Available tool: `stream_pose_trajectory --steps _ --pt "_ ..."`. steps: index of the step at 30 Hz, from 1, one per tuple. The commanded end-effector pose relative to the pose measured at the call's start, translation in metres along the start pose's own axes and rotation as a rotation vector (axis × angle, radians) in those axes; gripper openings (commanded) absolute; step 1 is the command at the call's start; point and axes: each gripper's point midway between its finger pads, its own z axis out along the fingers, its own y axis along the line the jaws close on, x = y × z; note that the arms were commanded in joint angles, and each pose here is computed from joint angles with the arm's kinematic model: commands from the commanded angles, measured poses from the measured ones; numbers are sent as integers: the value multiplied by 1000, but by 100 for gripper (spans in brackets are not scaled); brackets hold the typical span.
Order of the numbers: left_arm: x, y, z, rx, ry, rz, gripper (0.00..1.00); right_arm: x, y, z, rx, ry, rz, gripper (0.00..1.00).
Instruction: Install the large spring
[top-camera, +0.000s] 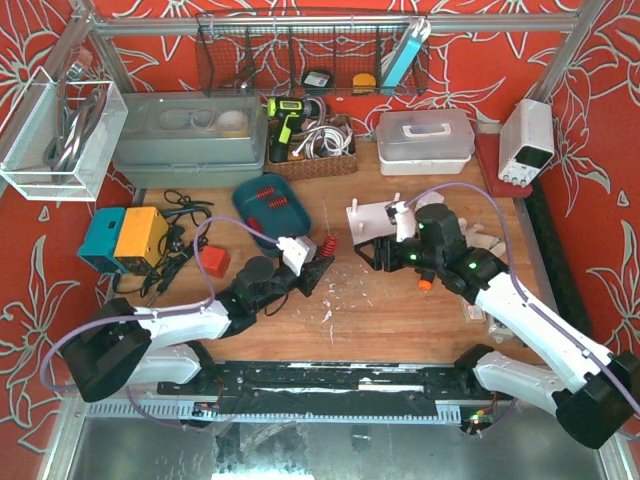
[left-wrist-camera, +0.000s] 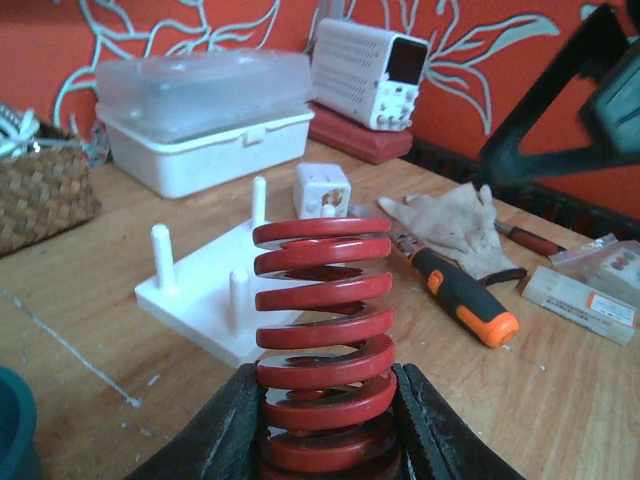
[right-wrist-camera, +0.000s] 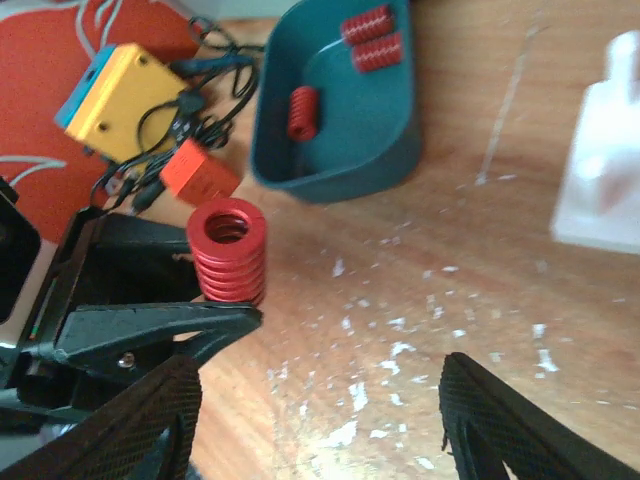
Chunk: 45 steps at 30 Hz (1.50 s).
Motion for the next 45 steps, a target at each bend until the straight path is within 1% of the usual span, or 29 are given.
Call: stream_pose_trajectory --steps 1,4,9,12,15,17,21,22,25,26,27,28,30,32,33,35,36,38,41,45 --pt "-34 -20 -12 73 -165 116 0 4 40 11 -150 53 -10 68" --pt "-29 -29 -14 99 -170 155 0 8 52 21 -177 77 -22 68" --pt "-20 -38 -15 125 -163 180 0 8 64 33 -185 91 -42 74" --pt "-18 -39 -18 129 -168 175 0 12 63 43 -161 118 -49 74" --pt "-19 -41 -19 138 -173 173 0 20 68 52 -175 155 -50 69" --pt "-20 -42 -20 141 -176 174 0 24 71 56 -193 174 -47 64" --pt "-20 -39 -21 119 -178 174 0 29 70 60 -197 189 -38 49" --pt "-19 -38 -21 115 -178 176 0 29 69 60 -193 187 -42 44" --pt "-19 -34 -20 90 -176 169 1 28 66 59 -176 173 -55 19" --pt "-18 -31 -19 73 -172 165 9 26 65 58 -167 161 -62 11" --pt "-17 -27 -19 55 -166 160 19 23 63 57 -155 148 -66 4" --pt "-17 -23 -18 30 -163 153 32 20 61 56 -142 130 -73 0" --pt "-15 -15 -17 -13 -144 143 57 11 55 53 -95 82 -96 0" --pt "-13 -7 -17 -62 -135 131 77 0 37 49 13 13 -121 0" --pt "-12 -1 -16 -93 -129 122 84 -7 26 47 81 -21 -137 0" --pt "-9 11 -18 -159 -122 96 94 -20 0 40 233 -87 -166 0" --pt "-9 17 -19 -195 -123 80 99 -27 -12 36 298 -118 -184 0" --pt "-6 29 -21 -263 -123 41 100 -41 -36 28 444 -183 -225 0" --pt "-2 42 -21 -327 -111 -7 100 -58 -74 20 639 -225 -251 0" --pt "8 52 -15 -371 -36 -30 100 -76 -120 26 706 -220 -178 0"
